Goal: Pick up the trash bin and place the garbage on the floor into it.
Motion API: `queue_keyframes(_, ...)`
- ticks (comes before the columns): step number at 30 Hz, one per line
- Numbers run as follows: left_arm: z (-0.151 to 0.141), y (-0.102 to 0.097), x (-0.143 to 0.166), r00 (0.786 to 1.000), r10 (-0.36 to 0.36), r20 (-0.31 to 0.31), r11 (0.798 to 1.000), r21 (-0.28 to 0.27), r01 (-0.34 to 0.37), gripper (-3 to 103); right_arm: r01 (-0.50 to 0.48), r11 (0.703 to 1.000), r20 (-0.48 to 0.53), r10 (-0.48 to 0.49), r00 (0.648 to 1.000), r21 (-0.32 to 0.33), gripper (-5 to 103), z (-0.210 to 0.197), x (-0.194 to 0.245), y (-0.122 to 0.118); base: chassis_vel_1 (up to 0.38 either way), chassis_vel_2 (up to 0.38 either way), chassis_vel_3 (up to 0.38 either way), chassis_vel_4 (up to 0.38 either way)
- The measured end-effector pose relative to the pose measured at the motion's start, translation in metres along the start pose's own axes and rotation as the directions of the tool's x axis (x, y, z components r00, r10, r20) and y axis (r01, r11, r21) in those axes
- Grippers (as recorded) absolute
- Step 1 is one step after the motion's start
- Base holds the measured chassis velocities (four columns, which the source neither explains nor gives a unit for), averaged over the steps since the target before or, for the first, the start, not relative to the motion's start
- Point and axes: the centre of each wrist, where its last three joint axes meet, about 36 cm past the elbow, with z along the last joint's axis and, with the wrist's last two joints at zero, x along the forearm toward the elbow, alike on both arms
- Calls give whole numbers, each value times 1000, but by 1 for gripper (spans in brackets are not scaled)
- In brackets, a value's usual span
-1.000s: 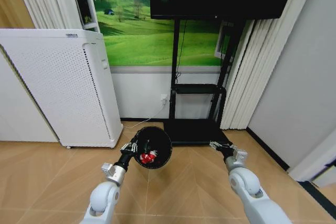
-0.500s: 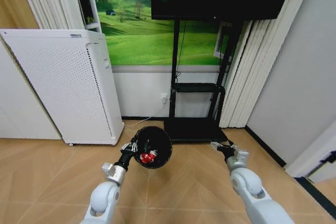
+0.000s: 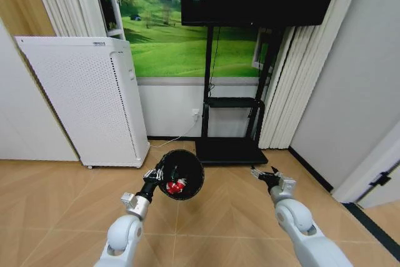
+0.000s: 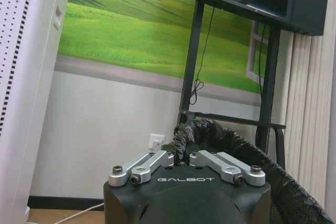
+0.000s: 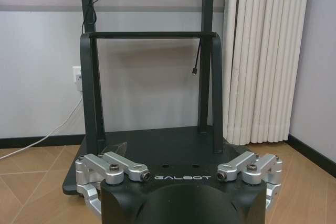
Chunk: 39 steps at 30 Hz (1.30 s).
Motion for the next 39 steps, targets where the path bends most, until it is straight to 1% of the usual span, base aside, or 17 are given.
queue_keyframes(8,-1,3,-2,1000,8,3,1000,-1,-8,8,-3,1000,-15,3,1000,-1,100,7,1,5,3,-2,-6,1)
queue_keyframes(15,-1,4,-2,1000,10,2,1000,0,-10,8,11,1000,39,-10,999,-3,100,15,-2,5,0,0,0,0)
queue_keyframes(27,-2,5,-3,1000,11,7,1000,1,-11,8,12,1000,25,-12,1000,24,100,16,0,4,0,0,0,0)
queue_keyframes(39,-3,9,1,1000,10,8,1000,-3,-10,8,14,1000,24,-14,1000,18,100,16,4,7,127,114,-118,-119)
